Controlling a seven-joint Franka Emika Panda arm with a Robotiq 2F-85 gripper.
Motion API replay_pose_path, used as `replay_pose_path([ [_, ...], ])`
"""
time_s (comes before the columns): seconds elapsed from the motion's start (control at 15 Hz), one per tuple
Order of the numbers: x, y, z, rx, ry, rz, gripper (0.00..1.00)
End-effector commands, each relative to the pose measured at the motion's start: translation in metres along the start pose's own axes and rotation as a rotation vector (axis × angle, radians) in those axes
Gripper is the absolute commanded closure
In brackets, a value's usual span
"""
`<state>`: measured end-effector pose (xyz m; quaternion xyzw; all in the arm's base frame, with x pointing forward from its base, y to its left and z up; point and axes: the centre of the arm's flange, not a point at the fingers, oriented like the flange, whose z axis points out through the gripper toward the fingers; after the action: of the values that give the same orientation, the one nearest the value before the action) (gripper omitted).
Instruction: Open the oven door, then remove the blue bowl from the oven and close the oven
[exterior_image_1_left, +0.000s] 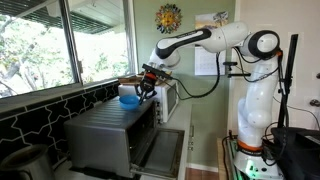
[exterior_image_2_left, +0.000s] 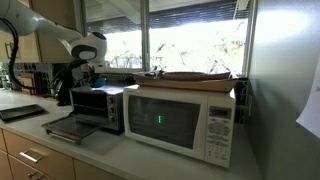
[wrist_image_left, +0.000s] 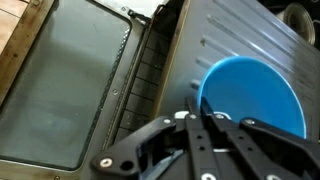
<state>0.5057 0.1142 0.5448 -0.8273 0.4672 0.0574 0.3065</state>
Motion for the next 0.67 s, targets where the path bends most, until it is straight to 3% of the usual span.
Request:
replay_pose_path([
  [0.0,0.008,-0.015,0.013,-0.016,0.011,0.045,0.94],
  [0.07,0.008,-0.017,0.011,-0.019,0.017,0.049,0.70],
  [0.2,0.005,-0.020,0.000,-0.003,0.004,0.041,0.62],
  [0.6,-0.013,-0.003,-0.053,0.035,0.004,-0.059,0.16],
])
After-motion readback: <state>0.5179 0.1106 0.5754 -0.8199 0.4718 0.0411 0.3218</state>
